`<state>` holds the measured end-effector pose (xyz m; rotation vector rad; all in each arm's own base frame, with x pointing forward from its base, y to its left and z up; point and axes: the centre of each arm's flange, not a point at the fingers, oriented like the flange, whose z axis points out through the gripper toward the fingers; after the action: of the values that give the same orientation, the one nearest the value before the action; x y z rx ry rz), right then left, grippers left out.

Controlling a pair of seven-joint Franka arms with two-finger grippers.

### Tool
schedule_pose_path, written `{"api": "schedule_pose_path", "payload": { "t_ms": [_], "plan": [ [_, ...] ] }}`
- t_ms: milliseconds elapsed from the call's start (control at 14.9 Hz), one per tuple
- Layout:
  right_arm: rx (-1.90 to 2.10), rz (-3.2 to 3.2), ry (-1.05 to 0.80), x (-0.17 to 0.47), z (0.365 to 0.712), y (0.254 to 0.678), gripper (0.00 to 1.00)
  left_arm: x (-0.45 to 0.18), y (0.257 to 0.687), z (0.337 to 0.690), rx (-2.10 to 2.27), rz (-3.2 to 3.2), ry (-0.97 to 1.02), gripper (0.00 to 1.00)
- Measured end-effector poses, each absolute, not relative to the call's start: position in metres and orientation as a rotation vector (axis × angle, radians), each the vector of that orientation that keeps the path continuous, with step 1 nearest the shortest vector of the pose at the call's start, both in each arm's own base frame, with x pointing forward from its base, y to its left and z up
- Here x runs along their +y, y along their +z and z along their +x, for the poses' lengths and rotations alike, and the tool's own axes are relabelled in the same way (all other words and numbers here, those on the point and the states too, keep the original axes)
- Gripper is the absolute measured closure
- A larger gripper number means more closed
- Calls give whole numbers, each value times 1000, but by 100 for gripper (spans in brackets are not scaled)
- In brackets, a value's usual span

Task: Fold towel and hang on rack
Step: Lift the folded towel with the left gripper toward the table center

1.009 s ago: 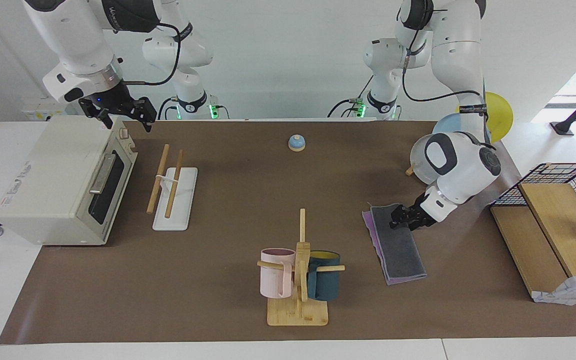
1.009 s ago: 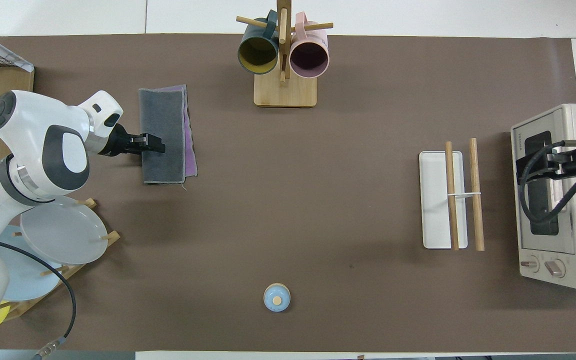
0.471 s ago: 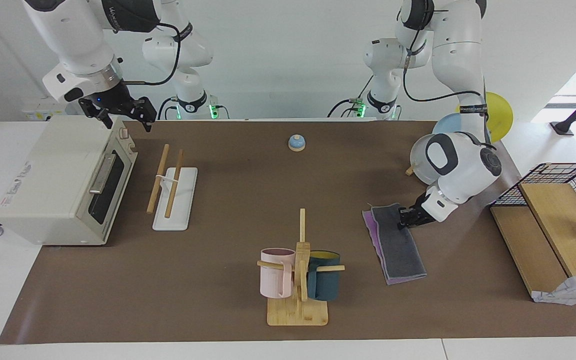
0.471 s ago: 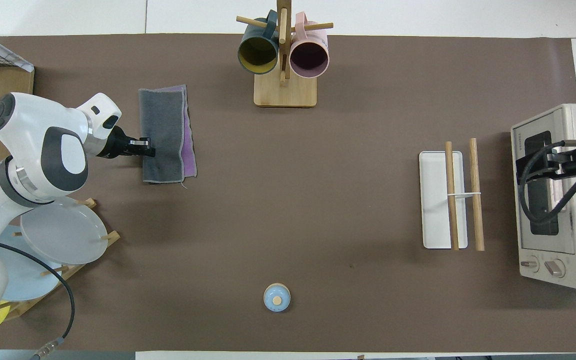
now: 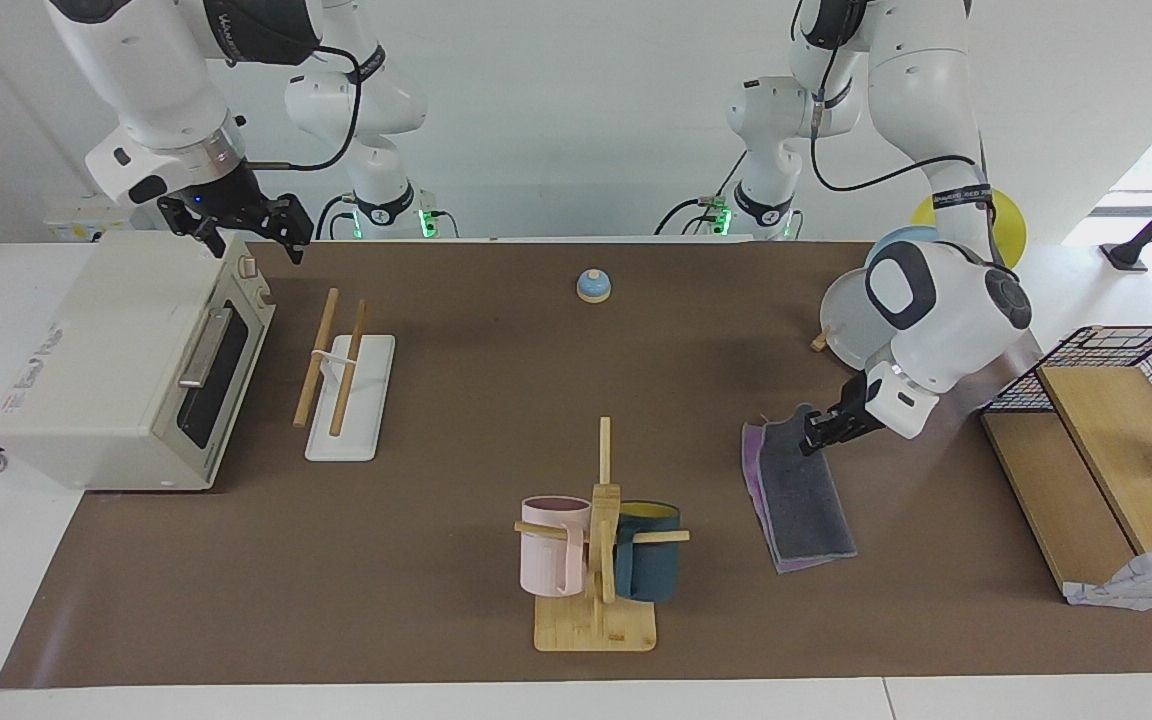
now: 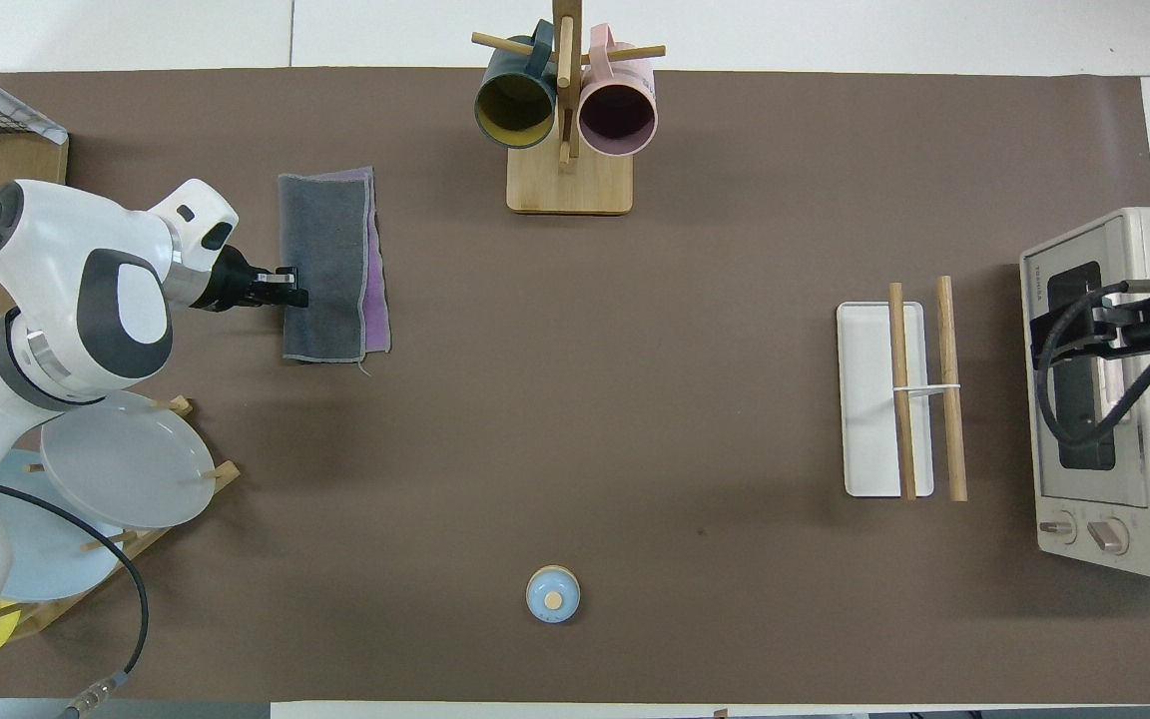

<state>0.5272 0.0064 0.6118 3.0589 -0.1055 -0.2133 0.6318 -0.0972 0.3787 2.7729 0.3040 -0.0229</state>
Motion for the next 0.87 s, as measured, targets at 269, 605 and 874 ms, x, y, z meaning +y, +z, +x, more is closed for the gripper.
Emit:
{"api": "schedule_pose_path", "payload": {
  "t_ms": [269,605,874],
  "plan": [
    [-105,3059,-213,6,527,612,0,-150,437,622,694,2717,-79,98],
    [-105,3059,-213,6,527,612,0,-195,498,608,1198,2570,-168,98],
    [-105,3059,-213,6,527,612,0,-198,550,598,1593,2310,-180,98]
  ]
}}
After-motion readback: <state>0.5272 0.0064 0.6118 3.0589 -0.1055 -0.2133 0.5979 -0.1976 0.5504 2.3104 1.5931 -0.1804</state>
